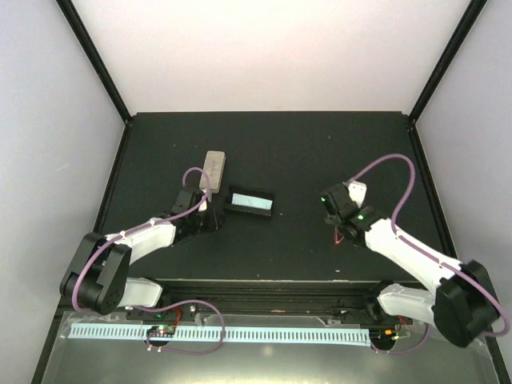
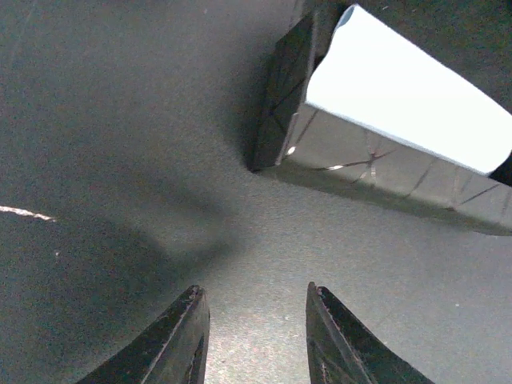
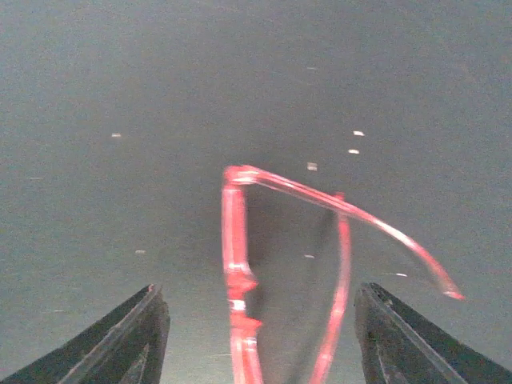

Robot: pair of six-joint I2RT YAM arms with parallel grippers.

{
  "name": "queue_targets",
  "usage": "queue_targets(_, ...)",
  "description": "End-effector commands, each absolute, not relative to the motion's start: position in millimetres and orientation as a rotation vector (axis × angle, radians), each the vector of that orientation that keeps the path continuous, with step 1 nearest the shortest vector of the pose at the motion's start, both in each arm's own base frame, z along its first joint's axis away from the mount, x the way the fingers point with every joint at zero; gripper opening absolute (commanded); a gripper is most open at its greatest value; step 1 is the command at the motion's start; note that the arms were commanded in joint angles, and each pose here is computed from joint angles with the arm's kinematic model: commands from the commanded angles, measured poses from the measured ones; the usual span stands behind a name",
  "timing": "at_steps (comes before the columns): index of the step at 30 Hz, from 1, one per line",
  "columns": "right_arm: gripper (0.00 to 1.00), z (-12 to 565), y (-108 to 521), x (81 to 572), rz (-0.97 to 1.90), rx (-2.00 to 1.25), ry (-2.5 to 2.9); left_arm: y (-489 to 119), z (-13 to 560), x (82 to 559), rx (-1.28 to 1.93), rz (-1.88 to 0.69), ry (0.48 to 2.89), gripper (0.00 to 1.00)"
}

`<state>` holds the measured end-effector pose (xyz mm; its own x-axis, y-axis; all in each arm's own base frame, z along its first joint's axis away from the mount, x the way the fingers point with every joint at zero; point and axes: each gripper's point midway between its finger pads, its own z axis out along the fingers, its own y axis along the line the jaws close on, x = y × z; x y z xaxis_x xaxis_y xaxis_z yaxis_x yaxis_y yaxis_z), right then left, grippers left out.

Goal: Organize the sunglasses
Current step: Pick up the sunglasses from the center of the board.

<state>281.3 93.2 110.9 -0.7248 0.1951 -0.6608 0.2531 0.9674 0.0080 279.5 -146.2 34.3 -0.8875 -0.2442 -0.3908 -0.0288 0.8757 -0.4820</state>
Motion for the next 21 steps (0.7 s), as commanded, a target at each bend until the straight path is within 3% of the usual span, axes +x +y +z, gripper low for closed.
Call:
queue_targets(1, 0.62, 107, 55, 269, -0.102, 0.528, 2.32, -149, 51, 284, -0.197, -0.677, 2.525, 0.33)
queue_targets(9, 0.48, 61, 48, 267, -0.007, 0.595, 2.445, -155, 86, 276, -0.155, -0.758, 2.412, 0.37)
queue_targets(14, 0.34, 42, 54, 266, 0.031, 0.592, 2.504, -159, 107, 268, -0.119, -0.824, 2.338, 0.42)
queue_targets(21, 0.25, 27, 59, 259, 0.09, 0.609, 2.541, -162, 130, 263, -0.088, -0.879, 2.266, 0.46)
